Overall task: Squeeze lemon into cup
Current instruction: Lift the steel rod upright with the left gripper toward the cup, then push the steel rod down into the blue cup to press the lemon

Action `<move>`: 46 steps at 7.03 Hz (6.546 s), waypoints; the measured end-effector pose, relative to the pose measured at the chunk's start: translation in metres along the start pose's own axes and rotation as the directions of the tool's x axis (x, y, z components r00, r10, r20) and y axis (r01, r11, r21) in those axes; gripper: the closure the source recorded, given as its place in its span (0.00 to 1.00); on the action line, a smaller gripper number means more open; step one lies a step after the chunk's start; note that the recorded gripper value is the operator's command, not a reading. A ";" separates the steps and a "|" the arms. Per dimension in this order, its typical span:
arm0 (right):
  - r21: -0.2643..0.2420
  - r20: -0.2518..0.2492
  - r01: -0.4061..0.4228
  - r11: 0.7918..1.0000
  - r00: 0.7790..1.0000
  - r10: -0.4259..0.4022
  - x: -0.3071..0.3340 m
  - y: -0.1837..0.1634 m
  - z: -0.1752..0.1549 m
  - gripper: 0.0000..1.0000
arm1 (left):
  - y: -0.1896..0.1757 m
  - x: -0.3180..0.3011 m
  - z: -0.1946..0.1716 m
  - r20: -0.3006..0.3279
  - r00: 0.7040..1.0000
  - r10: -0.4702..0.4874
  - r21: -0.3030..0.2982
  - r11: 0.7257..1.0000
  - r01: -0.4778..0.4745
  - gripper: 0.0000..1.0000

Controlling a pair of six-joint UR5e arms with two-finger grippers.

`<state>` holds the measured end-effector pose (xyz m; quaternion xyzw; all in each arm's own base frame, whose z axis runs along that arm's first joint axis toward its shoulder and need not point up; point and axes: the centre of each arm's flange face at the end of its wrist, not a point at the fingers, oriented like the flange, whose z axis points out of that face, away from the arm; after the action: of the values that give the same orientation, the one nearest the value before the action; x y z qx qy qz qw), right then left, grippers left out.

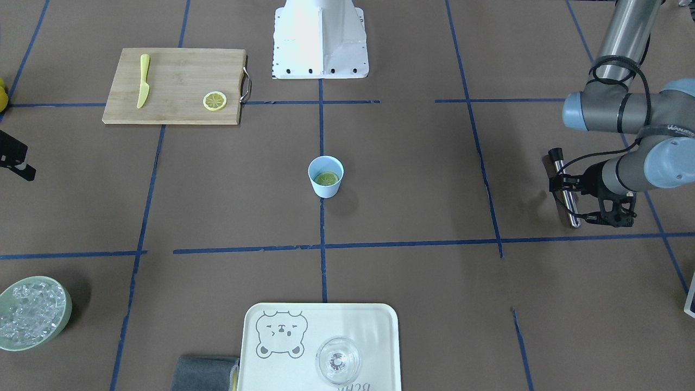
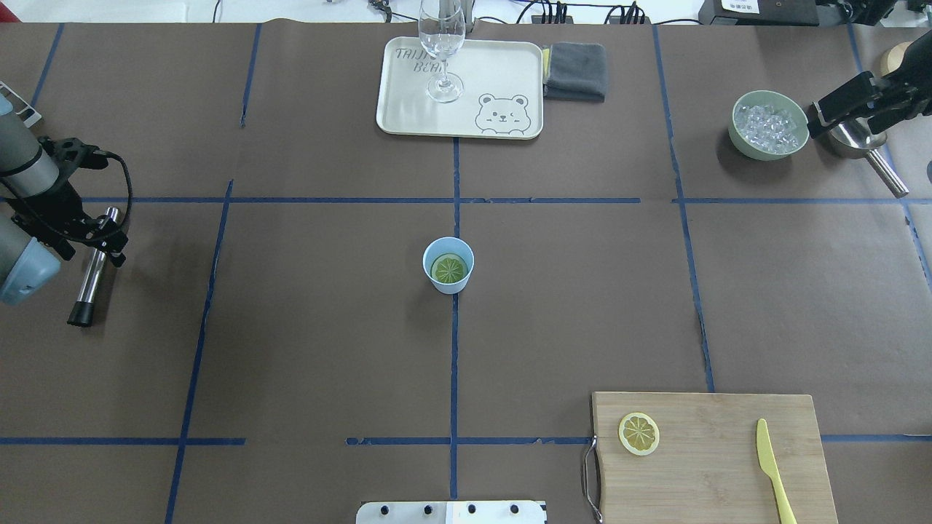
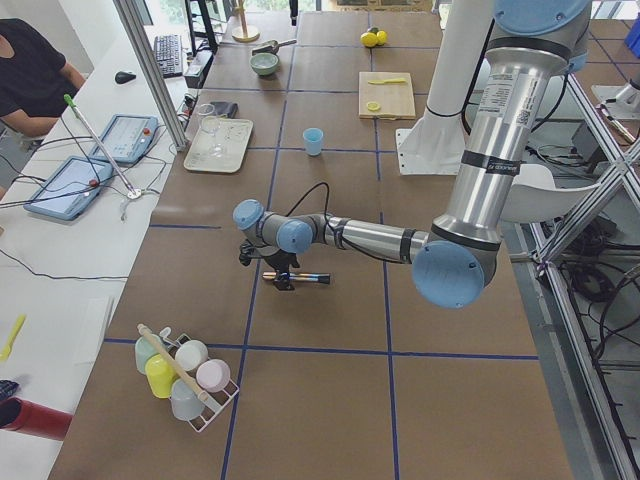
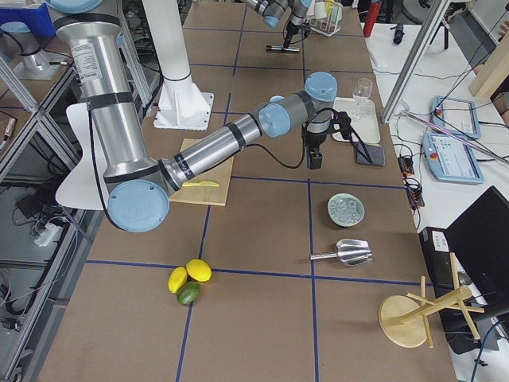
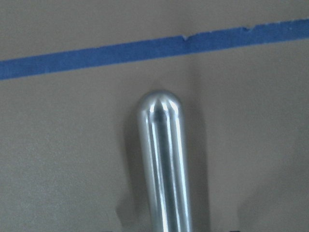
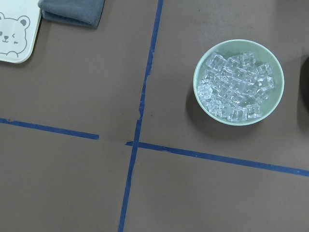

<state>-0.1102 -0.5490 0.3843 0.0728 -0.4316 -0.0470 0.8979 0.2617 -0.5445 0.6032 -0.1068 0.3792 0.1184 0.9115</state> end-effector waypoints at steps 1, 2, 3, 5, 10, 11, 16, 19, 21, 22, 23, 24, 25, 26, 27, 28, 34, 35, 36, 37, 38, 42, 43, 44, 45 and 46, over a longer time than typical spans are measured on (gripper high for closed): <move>0.002 0.002 0.002 1.000 1.000 -0.002 -0.001 0.000 -0.001 0.00 | -0.001 0.001 0.000 0.000 1.000 -0.004 0.000 1.000 0.004 1.00; 0.005 0.004 0.005 1.000 1.000 -0.005 -0.003 0.001 -0.003 0.00 | -0.002 0.004 -0.002 0.000 1.000 -0.015 0.003 1.000 0.015 1.00; 0.008 0.007 0.009 1.000 1.000 -0.009 -0.006 0.001 -0.005 0.00 | -0.003 0.006 -0.004 -0.002 1.000 -0.027 0.007 1.000 0.027 1.00; 0.009 0.014 0.011 1.000 1.000 -0.011 -0.008 0.003 -0.007 0.00 | 0.000 0.019 -0.035 -0.014 1.000 -0.017 0.061 0.998 0.018 1.00; 0.014 0.025 0.011 1.000 1.000 -0.012 -0.014 0.005 -0.012 0.00 | 0.025 0.061 -0.185 0.086 0.995 0.040 0.399 0.914 -0.071 1.00; 0.014 0.026 0.011 1.000 1.000 -0.011 -0.014 0.006 -0.013 0.00 | 0.034 0.074 -0.209 0.126 0.992 0.005 0.481 0.875 -0.066 1.00; 0.005 0.026 -0.003 1.000 1.000 0.003 -0.010 0.015 -0.013 0.00 | 0.100 0.167 -0.281 0.071 0.996 -0.051 0.752 0.659 -0.020 1.00; 0.000 0.024 -0.015 1.000 1.000 0.015 -0.007 0.017 -0.011 0.00 | 0.117 0.256 -0.238 -0.032 0.998 -0.053 0.838 0.543 0.056 1.00; -0.003 0.025 -0.025 1.000 0.999 0.025 -0.006 0.017 -0.010 0.00 | 0.121 0.324 -0.227 -0.032 0.999 -0.006 0.880 0.473 0.031 1.00; -0.005 0.024 -0.029 1.000 0.999 0.029 -0.005 0.018 -0.009 0.00 | 0.127 0.352 -0.222 -0.048 0.999 0.011 0.904 0.426 0.039 1.00; -0.007 0.022 -0.033 0.999 0.999 0.033 -0.004 0.019 -0.008 0.00 | 0.138 0.383 -0.220 -0.105 0.994 0.033 0.921 0.381 0.084 1.00; -0.009 0.020 -0.035 0.999 0.999 0.035 -0.002 0.019 -0.007 0.00 | 0.149 0.414 -0.212 -0.152 0.987 0.054 0.931 0.343 0.125 1.00; -0.011 0.019 -0.038 0.999 0.999 0.038 -0.001 0.019 -0.006 0.00 | 0.160 0.451 -0.186 -0.168 0.983 0.071 0.945 0.295 0.140 1.00; -0.013 0.017 -0.041 0.999 0.999 0.041 0.001 0.020 -0.005 0.00 | 0.165 0.483 -0.153 -0.165 0.983 0.075 0.958 0.251 0.142 1.00; -0.014 0.015 -0.045 0.999 0.999 0.046 0.004 0.021 -0.004 0.00 | 0.167 0.507 -0.125 -0.147 0.986 0.076 0.967 0.221 0.127 1.00; -0.015 0.013 -0.049 0.999 0.999 0.050 0.006 0.022 -0.004 0.00 | 0.165 0.525 -0.113 -0.104 0.991 0.088 0.976 0.201 0.084 1.00; -0.013 0.009 -0.065 0.998 0.998 0.066 0.016 0.027 -0.006 0.00 | 0.137 0.551 -0.060 -0.028 0.990 0.138 0.985 0.173 0.004 1.00; -0.013 0.009 -0.065 0.998 0.998 0.066 0.016 0.027 -0.006 0.00 | 0.139 0.552 -0.057 -0.031 0.989 0.143 0.984 0.176 0.006 1.00; -0.012 0.009 -0.066 0.998 0.998 0.066 0.016 0.027 -0.007 0.00 | 0.144 0.554 -0.054 -0.043 0.987 0.155 0.984 0.180 0.014 1.00; -0.011 0.010 -0.067 0.998 0.998 0.067 0.017 0.028 -0.008 0.00 | 0.147 0.556 -0.050 -0.051 0.985 0.164 0.983 0.185 0.020 1.00; -0.009 0.010 -0.068 0.998 0.998 0.068 0.018 0.027 -0.009 0.00 | 0.149 0.558 -0.047 -0.054 0.984 0.167 0.982 0.189 0.021 1.00; -0.010 0.009 -0.071 0.997 0.997 0.071 0.019 0.028 -0.009 0.00 | 0.147 0.555 -0.045 -0.065 0.982 0.175 0.983 0.180 0.032 1.00; -0.010 0.009 -0.071 0.997 0.997 0.071 0.019 0.028 -0.009 0.00 | 0.143 0.552 -0.045 -0.061 0.984 0.170 0.984 0.177 0.030 1.00; -0.010 0.009 -0.071 0.997 0.997 0.071 0.019 0.028 -0.009 0.00 | 0.139 0.549 -0.044 -0.056 0.985 0.163 0.984 0.175 0.027 1.00; -0.011 0.009 -0.072 0.997 0.997 0.072 0.019 0.028 -0.008 0.00 | 0.135 0.547 -0.039 -0.049 0.986 0.157 0.984 0.175 0.021 1.00; -0.011 0.009 -0.072 0.997 0.997 0.072 0.019 0.028 -0.008 0.00 | 0.131 0.544 -0.033 -0.045 0.987 0.153 0.985 0.174 0.018 1.00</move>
<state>-0.0911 -0.5240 0.3989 0.0521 -0.4378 -0.0172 0.8974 0.5734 -0.3562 0.1771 0.5116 0.4310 -0.1195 0.7336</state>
